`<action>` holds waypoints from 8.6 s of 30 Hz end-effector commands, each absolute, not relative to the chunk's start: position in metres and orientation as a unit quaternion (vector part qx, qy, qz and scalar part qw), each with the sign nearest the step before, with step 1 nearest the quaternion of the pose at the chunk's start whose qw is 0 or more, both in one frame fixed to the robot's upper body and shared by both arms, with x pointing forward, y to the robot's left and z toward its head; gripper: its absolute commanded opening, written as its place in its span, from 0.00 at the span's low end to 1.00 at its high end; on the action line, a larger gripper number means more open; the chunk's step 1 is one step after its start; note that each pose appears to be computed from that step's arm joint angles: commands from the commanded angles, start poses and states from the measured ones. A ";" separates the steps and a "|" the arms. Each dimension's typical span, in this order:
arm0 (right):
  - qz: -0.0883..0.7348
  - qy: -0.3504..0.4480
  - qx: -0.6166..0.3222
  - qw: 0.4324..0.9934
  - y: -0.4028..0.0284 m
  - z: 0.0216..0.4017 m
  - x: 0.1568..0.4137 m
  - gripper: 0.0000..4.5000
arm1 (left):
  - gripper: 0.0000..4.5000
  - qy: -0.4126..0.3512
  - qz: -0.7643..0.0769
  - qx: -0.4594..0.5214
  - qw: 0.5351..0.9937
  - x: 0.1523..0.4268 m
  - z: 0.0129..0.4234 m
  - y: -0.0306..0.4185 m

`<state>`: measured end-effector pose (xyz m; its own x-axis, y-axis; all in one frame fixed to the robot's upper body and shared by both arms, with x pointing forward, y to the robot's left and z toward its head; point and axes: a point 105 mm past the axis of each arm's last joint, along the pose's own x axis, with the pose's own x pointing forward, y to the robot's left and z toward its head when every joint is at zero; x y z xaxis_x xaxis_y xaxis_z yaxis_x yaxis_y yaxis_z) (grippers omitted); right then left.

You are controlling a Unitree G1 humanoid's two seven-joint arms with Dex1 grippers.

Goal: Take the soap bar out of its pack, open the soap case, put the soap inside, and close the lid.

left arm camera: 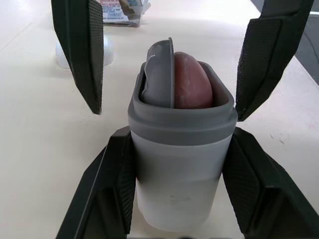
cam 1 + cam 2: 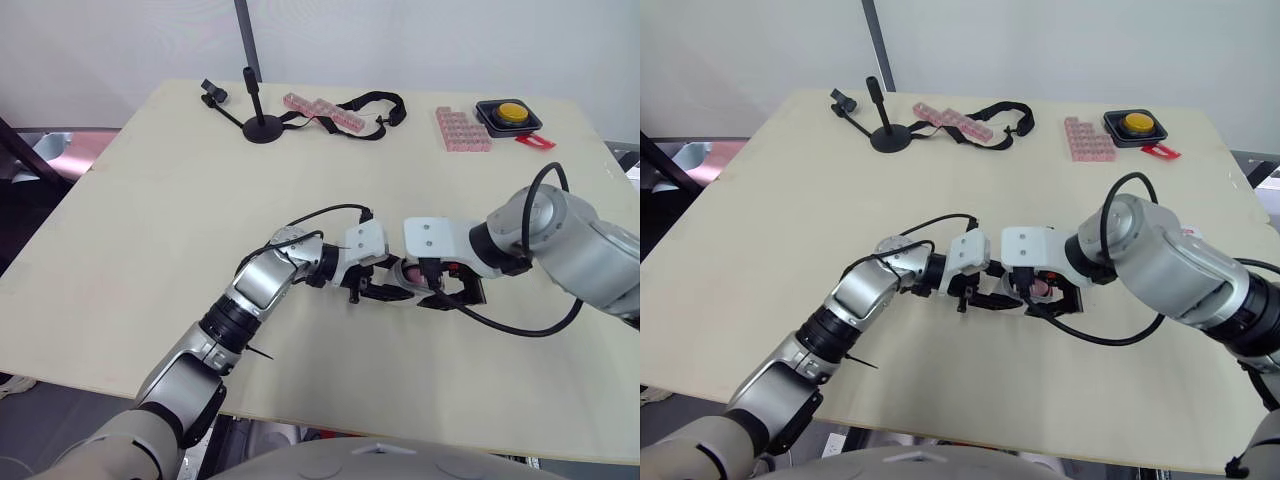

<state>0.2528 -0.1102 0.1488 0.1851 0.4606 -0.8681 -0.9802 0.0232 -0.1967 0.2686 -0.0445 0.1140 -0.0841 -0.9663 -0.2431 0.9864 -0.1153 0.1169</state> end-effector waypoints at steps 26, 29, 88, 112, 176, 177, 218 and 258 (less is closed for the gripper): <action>0.520 -0.006 -0.043 0.853 -0.184 0.117 0.194 1.00 | 0.43 -0.105 -0.716 0.037 0.690 0.258 0.127 0.012; 0.508 -0.008 -0.050 0.860 -0.185 0.107 0.189 1.00 | 0.43 -0.084 -0.734 0.048 0.672 0.249 0.114 0.014; 0.114 0.131 0.022 0.985 -0.245 0.089 0.314 1.00 | 0.43 -0.132 -0.719 0.070 0.679 0.267 0.114 0.014; 0.256 0.076 -0.050 0.962 -0.212 0.123 0.310 0.44 | 0.43 -0.131 -0.721 0.063 0.678 0.264 0.112 0.010; 0.646 0.108 -0.163 0.738 -0.081 0.154 0.237 0.44 | 0.43 -0.096 -0.724 0.054 0.681 0.262 0.094 0.017; 0.645 0.109 -0.163 0.738 -0.081 0.154 0.237 0.44 | 0.43 -0.096 -0.724 0.054 0.681 0.262 0.095 0.017; 0.631 0.117 -0.162 0.750 -0.090 0.140 0.243 0.44 | 0.43 -0.092 -0.724 0.052 0.681 0.258 0.093 0.015; 0.606 0.152 -0.148 0.767 -0.115 0.127 0.234 0.94 | 0.43 -0.089 -0.728 0.051 0.678 0.258 0.092 0.012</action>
<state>0.2333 -0.1106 0.1169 0.1969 0.8816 -0.4290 -0.9761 0.2172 -0.0017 0.2590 0.0140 0.0872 -0.0629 -0.9973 0.0391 0.9828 -0.0551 0.1760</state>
